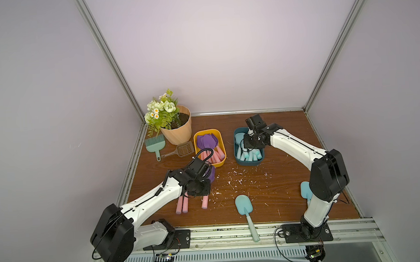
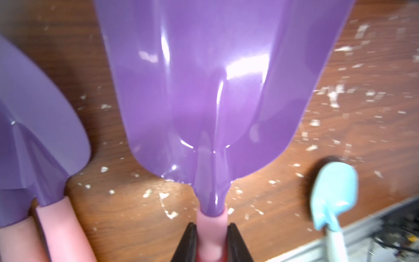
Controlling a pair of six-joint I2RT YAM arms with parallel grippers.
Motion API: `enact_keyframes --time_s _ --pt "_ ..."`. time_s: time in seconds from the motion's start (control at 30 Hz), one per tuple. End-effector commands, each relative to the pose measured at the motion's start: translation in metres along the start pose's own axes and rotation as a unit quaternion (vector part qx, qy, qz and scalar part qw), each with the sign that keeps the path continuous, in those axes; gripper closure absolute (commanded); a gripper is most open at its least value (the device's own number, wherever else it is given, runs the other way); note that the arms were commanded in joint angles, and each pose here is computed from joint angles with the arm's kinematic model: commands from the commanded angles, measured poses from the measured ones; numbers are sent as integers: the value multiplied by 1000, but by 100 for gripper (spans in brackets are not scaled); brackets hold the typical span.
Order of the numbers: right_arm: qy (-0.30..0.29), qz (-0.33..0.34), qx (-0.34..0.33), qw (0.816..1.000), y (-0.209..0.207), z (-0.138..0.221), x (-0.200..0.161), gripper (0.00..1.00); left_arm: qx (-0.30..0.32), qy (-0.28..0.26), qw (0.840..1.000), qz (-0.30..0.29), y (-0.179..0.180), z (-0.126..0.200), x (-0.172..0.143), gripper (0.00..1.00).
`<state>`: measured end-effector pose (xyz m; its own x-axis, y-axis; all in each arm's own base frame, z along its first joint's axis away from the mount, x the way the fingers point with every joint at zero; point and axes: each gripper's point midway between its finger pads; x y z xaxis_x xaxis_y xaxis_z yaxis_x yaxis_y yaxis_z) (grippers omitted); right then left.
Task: Sort the small shovels by color and place them into the storage box
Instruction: Pick up the shovel from the center of the board, then place the shovel in the storage box.
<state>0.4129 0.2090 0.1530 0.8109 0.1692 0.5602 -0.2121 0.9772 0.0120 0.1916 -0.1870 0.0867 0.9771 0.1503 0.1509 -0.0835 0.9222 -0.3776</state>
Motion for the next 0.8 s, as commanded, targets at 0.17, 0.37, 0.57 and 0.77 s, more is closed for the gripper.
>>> enact_keyframes --time_s 0.17,0.37,0.57,0.77 --pt "-37 -15 -15 999 -10 25 20 50 -10 -93 995 -30 -49 52 63 100" --pt "-39 -7 -20 999 -15 33 15 50 16 -141 989 -30 -65 48 150 100" --pt "-37 -7 -15 999 -18 39 2 50 -2 -130 991 20 -50 3 186 100" --pt "-35 -16 -8 999 -19 40 -11 50 -11 -153 987 48 -45 -19 201 100"
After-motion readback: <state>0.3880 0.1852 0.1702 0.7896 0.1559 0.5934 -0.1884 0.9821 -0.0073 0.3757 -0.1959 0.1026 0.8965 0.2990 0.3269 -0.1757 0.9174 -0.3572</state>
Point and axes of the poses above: each gripper's point midway between its finger pads, its own z axis back along the fingers, its own y axis along the line the jaws close on, x = y × z, and after that the axes turned 12 degrees about z, right-handed
